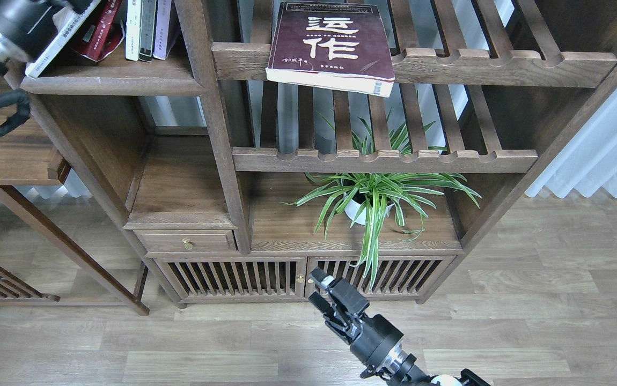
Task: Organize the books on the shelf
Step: 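Raise the right gripper to the maroon book on the upper shelf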
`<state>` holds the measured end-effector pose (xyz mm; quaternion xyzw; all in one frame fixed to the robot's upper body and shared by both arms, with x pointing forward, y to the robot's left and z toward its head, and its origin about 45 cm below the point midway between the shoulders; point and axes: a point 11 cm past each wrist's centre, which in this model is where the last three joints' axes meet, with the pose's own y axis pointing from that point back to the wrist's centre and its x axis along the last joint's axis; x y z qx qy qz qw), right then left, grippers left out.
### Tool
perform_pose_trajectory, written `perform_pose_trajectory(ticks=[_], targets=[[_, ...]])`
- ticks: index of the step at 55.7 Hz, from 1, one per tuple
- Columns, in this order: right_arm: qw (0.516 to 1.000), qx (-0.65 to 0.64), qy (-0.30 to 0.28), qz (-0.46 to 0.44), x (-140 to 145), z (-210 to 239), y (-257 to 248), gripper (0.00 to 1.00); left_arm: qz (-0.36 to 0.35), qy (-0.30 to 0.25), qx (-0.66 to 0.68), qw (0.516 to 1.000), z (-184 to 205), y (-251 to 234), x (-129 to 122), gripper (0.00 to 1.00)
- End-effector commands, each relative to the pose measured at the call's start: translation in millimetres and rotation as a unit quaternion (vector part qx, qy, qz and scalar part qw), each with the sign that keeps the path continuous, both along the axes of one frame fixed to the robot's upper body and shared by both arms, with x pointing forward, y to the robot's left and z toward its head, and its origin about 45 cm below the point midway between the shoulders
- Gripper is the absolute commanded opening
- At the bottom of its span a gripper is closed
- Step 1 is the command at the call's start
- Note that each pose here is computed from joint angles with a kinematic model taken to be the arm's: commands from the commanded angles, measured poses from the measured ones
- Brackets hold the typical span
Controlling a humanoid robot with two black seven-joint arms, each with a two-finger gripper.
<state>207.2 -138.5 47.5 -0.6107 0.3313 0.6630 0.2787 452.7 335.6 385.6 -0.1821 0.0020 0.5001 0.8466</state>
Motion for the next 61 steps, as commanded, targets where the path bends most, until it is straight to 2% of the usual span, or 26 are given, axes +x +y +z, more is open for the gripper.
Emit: perform_pose_trajectory(ticks=[1, 15, 30, 40, 50, 61], targets=[[0.999, 0.006, -0.024, -0.022, 16.3, 14.0, -3.7, 0.98, -0.006, -0.001, -0.026, 1.0, -12.4, 7.6, -25.8, 1.0], [0.996, 0.028, -0.088, -0.014, 43.8, 54.3, 7.1, 0.97, -0.029, 0.058, -0.063, 0.996, -74.9, -1.7, -74.1, 1.0], [0.989, 0.045, -0.143, -0.013, 67.1, 91.4, 12.9, 0.97, -0.01, 0.126, -0.13, 0.983, -123.3, 14.4, -100.3, 1.0], [0.98, 0.051, -0.189, -0.032, 95.3, 121.5, 14.4, 0.97, 0.02, 0.188, -0.146, 0.971, -172.7, 28.7, -131.1, 1.0], [0.972, 0.053, -0.228, -0.025, 114.9, 148.4, 21.0, 0.97, 0.027, 0.214, -0.166, 0.962, -196.4, 22.7, -145.6, 1.0], [0.972, 0.037, -0.232, -0.026, 131.3, 162.1, 21.8, 0.96, 0.033, 0.22, -0.167, 0.96, -201.4, 25.9, -147.3, 1.0]])
